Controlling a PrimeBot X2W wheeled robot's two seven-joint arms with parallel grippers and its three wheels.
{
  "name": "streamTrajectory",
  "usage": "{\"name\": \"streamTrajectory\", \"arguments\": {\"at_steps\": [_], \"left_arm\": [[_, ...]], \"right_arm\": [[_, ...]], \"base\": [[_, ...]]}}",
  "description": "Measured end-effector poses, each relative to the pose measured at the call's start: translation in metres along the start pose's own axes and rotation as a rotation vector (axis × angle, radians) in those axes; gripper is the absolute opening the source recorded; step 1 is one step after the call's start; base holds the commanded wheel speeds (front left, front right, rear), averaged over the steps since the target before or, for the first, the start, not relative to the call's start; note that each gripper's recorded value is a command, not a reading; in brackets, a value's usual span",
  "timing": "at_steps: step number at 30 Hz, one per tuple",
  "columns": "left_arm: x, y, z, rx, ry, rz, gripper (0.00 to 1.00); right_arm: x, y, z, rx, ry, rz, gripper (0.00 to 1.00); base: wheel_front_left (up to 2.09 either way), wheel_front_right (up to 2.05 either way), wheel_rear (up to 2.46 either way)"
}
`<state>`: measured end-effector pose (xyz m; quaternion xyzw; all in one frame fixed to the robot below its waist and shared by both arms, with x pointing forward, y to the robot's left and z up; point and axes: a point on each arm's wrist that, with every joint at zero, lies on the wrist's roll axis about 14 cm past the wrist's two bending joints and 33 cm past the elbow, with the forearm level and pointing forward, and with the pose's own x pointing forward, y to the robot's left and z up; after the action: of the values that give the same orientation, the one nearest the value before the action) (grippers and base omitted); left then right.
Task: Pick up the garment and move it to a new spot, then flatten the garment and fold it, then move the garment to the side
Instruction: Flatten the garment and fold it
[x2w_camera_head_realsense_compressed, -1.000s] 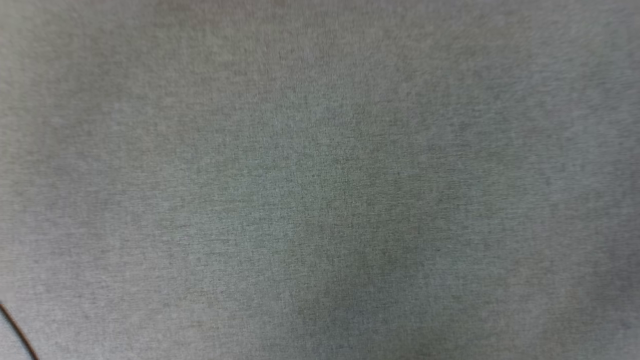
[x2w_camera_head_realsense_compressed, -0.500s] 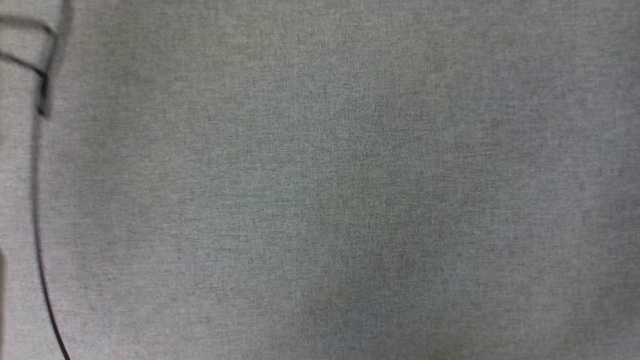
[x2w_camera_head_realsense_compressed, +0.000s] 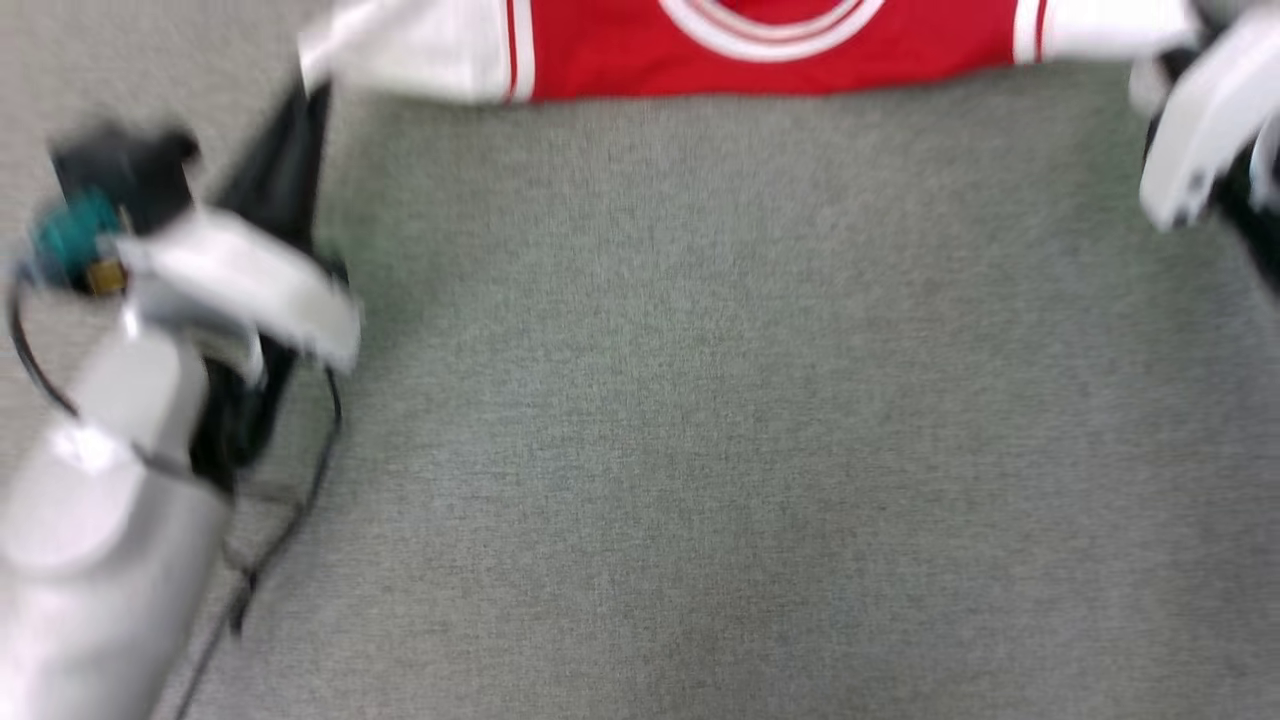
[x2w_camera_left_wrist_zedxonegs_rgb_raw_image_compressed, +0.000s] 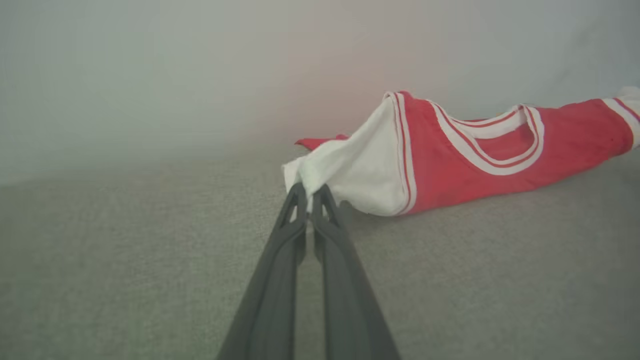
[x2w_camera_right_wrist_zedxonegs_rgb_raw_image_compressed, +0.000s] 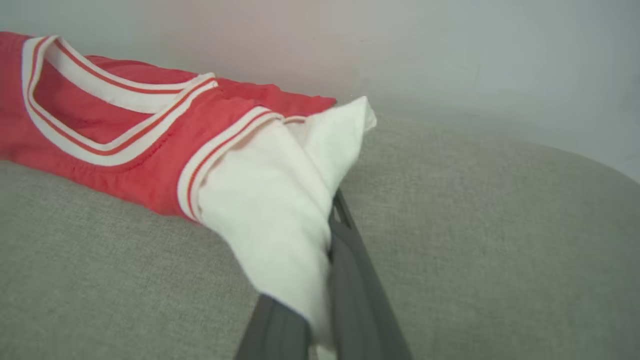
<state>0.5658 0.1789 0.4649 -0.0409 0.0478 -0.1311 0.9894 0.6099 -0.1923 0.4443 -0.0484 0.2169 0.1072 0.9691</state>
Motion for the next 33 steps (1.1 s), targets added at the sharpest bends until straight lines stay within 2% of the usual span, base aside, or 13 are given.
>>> {"name": "streamTrajectory", "arguments": {"at_steps": [7,14,21,33], "left_arm": [[-0.078,-0.012,-0.039,-0.043,0.149,0.016,0.00],[-0.138,-0.031,-0.051,-0.071,0.230,0.013,0.00],[-0.187,-0.048,-0.058,-0.107,0.285,0.014,0.00],[-0.248,-0.064,-0.063,-0.169,0.338,0.031,0.00]], "right_arm": [[-0.064,0.001,-0.041,0.005,0.085,0.023,0.00],[-0.123,0.001,-0.072,0.072,0.131,0.023,0.00],[-0.177,0.009,-0.111,0.108,0.212,0.027,0.00],[-0.250,0.012,-0.147,0.214,0.284,0.016,0.00]], "base": [[0.00,0.00,0.00],[0.00,0.00,0.00],[0.00,0.00,0.00],[0.00,0.00,0.00]]}}
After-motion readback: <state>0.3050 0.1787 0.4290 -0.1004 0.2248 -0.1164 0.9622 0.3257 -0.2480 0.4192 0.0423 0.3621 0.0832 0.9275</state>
